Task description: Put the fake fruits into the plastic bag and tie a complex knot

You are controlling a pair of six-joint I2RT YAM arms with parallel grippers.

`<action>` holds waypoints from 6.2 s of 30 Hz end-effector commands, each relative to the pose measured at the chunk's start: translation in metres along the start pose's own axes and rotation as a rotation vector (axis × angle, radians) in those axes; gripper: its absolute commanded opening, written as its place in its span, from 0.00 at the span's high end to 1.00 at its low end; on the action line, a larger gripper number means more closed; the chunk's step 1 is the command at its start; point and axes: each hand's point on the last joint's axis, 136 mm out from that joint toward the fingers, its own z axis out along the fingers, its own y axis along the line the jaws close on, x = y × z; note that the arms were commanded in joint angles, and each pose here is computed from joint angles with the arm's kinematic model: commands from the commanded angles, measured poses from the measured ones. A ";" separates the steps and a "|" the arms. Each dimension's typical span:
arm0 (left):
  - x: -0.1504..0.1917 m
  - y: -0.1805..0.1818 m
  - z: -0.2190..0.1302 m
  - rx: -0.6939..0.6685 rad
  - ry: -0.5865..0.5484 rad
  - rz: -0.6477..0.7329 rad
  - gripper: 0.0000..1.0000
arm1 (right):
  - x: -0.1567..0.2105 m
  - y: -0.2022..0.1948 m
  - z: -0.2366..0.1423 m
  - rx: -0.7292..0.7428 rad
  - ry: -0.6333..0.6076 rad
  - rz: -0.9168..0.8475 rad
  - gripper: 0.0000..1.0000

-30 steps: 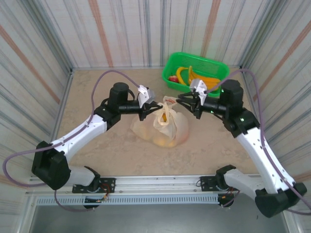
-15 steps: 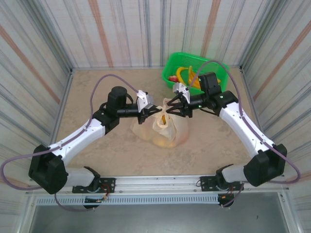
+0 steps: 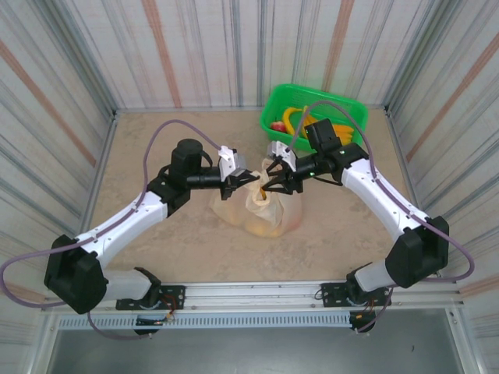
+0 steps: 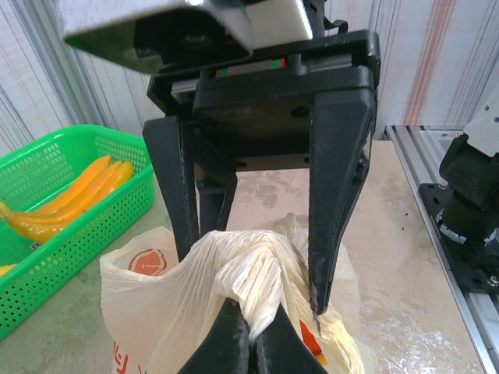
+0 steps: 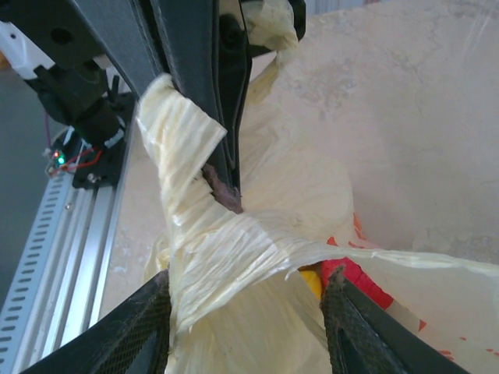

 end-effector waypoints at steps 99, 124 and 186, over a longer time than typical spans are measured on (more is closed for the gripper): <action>-0.013 -0.009 -0.005 -0.089 0.004 -0.069 1.00 | 0.006 -0.037 -0.005 0.421 0.099 -0.284 0.51; 0.000 0.013 -0.005 -0.210 0.055 -0.093 1.00 | 0.002 -0.037 -0.014 0.494 0.004 -0.232 1.00; -0.003 0.001 -0.006 -0.306 0.081 0.061 1.00 | -0.001 -0.028 0.009 0.238 0.005 -0.194 0.57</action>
